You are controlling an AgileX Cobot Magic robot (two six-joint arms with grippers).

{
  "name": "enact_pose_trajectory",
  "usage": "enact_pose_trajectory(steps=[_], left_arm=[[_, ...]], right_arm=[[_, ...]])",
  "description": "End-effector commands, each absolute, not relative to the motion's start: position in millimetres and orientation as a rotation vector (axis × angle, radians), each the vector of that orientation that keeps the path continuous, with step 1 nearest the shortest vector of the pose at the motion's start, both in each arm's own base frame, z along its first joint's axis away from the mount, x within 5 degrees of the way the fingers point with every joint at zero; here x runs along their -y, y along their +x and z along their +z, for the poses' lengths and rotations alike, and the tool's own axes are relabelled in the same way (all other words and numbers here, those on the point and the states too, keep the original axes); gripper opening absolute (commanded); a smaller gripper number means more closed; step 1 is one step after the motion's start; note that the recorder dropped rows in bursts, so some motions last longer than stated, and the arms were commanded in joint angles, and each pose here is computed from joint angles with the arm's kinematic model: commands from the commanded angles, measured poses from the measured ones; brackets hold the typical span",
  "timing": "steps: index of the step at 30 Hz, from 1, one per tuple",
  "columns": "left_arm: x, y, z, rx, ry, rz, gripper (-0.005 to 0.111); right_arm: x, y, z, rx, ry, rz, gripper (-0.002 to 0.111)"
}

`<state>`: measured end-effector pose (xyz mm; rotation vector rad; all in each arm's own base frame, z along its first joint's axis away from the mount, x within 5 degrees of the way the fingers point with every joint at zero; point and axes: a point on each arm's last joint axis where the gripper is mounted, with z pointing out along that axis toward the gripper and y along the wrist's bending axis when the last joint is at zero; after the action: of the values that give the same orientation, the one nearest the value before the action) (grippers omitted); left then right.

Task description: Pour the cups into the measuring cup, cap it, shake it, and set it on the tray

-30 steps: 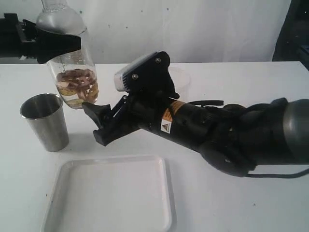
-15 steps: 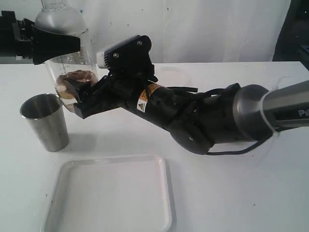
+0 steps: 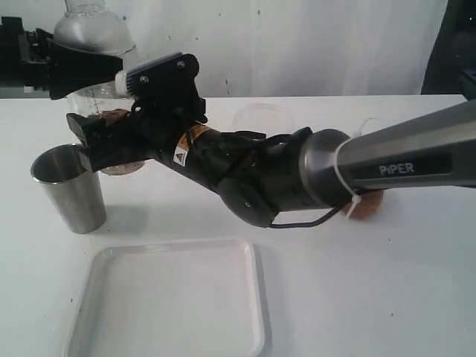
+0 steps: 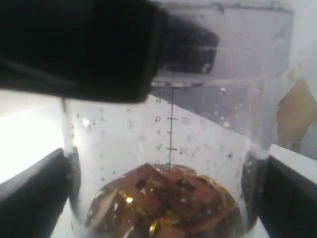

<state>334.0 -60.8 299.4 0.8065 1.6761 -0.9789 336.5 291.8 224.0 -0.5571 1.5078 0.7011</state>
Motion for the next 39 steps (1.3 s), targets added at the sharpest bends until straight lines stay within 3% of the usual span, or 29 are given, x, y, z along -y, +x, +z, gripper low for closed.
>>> enact_pose_trajectory(steps=[1, 2, 4, 8, 11, 15, 17, 20, 22, 27, 29, 31, 32, 35, 37, 39], left_arm=[[62.8, 329.4, 314.6, -1.604, 0.783, -1.025, 0.000], [62.9, 329.3, 314.6, -1.603, 0.784, -1.027, 0.000], [62.9, 329.1, 314.7, -1.602, 0.785, -1.029, 0.000], [63.0, 328.8, 314.2, -1.605, 0.793, -1.028, 0.003], [62.9, 328.4, 311.6, -1.624, 0.816, -1.010, 0.023], [62.1, 329.2, 310.7, -1.639, 0.816, -0.986, 0.072], [62.0, 328.7, 313.5, -1.633, 0.801, -0.985, 0.090], [60.2, 327.4, 319.7, -1.634, 0.778, -0.950, 0.104], [59.3, 324.7, 324.0, -1.640, 0.788, -0.903, 0.105], [43.3, 315.4, 338.1, -1.756, 0.712, -0.743, 0.103], [31.2, 311.3, 343.9, -1.801, 0.637, -0.695, 0.082], [19.0, 304.7, 349.2, -1.808, 0.577, -0.686, 0.021], [15.8, 300.9, 346.3, -1.815, 0.566, -0.670, 0.002], [3.9, 286.3, 324.9, -1.847, 0.326, -0.536, 0.000], [-3.9, 265.8, 316.8, -1.776, 0.094, -0.468, 0.000], [-9.4, 246.4, 310.7, -1.721, -0.072, -0.433, 0.000]], right_arm=[[-297.4, 340.1, 221.5, -1.542, -0.569, 0.695, 0.082], [-297.6, 340.6, 221.7, -1.547, -0.570, 0.693, 0.078], [-297.6, 340.5, 221.3, -1.549, -0.571, 0.692, 0.058], [-297.0, 340.1, 222.8, -1.559, -0.575, 0.686, 0.000], [-296.2, 339.2, 225.1, -1.564, -0.579, 0.682, 0.000], [-295.0, 338.5, 227.1, -1.584, -0.585, 0.670, 0.000], [-294.6, 338.2, 227.4, -1.595, -0.587, 0.665, 0.000], [-294.3, 338.3, 225.7, -1.613, -0.592, 0.658, 0.000], [-294.0, 338.1, 224.9, -1.618, -0.593, 0.657, 0.000], [-282.1, 341.6, 238.6, -1.622, -0.571, 0.631, 0.000], [-261.8, 340.2, 260.3, -1.592, -0.534, 0.609, 0.000], [-231.6, 328.9, 295.0, -1.517, -0.481, 0.590, 0.000], [-223.8, 324.3, 299.8, -1.503, -0.479, 0.575, 0.000], [-213.4, 314.6, 287.0, -1.560, -0.456, 0.604, 0.000], [-217.4, 307.4, 277.0, -1.580, -0.644, 0.509, 0.000], [-205.9, 310.1, 280.5, -1.652, -0.563, 0.465, 0.000]])
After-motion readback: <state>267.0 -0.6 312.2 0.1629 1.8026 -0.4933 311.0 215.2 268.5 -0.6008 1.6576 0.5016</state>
